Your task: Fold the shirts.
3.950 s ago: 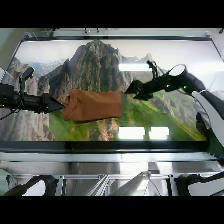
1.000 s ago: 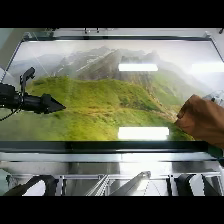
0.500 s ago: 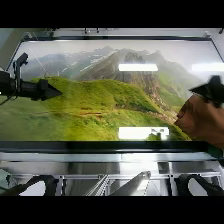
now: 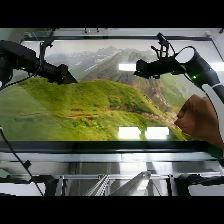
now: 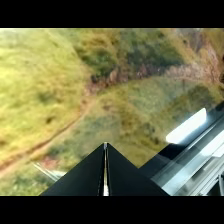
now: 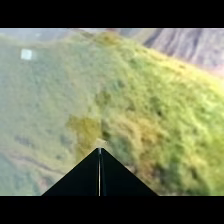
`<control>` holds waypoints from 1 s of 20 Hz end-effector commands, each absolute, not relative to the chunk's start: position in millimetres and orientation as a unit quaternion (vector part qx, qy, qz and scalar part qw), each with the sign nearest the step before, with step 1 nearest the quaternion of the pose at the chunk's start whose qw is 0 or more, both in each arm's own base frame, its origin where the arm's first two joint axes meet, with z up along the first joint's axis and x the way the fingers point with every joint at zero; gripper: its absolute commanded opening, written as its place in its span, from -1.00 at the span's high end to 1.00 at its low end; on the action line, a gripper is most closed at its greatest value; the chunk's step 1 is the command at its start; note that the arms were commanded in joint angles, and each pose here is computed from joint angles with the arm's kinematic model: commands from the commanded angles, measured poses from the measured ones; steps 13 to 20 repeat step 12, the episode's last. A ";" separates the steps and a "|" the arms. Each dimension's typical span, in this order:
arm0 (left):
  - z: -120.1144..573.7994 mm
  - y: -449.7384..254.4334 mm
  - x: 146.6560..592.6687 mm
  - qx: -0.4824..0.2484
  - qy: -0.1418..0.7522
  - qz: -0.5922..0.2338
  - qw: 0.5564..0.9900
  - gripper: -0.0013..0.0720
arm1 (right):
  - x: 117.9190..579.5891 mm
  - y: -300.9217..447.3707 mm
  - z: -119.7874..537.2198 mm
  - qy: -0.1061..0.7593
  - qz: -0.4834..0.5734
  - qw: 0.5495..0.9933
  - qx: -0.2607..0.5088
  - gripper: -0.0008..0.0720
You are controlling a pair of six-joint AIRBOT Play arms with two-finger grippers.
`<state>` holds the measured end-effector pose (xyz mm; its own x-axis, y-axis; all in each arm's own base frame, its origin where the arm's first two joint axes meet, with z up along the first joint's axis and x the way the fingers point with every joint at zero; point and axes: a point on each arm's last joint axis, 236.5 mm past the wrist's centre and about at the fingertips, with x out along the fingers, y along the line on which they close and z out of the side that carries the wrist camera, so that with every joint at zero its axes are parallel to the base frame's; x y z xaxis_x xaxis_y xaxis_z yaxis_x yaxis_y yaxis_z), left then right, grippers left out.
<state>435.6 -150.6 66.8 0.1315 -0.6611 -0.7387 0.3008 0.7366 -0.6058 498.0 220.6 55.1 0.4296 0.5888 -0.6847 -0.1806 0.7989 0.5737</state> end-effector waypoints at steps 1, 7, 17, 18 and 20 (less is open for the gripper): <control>54.1 -166.2 439.0 -0.148 0.591 -0.336 0.718 0.92 | 502.9 228.7 43.4 0.491 0.237 0.817 0.185 0.93; 49.7 -169.8 436.5 -0.145 0.597 -0.339 0.712 0.92 | 489.3 242.0 46.3 0.510 0.257 0.793 0.211 0.93; 49.8 -169.8 437.9 -0.146 0.595 -0.338 0.714 0.92 | 489.3 242.0 45.6 0.511 0.257 0.793 0.211 0.93; 49.8 -169.8 437.9 -0.146 0.595 -0.338 0.714 0.92 | 489.3 242.0 45.6 0.511 0.257 0.793 0.211 0.93; 49.8 -169.8 437.9 -0.146 0.595 -0.338 0.714 0.92 | 489.3 242.0 45.6 0.511 0.257 0.793 0.211 0.93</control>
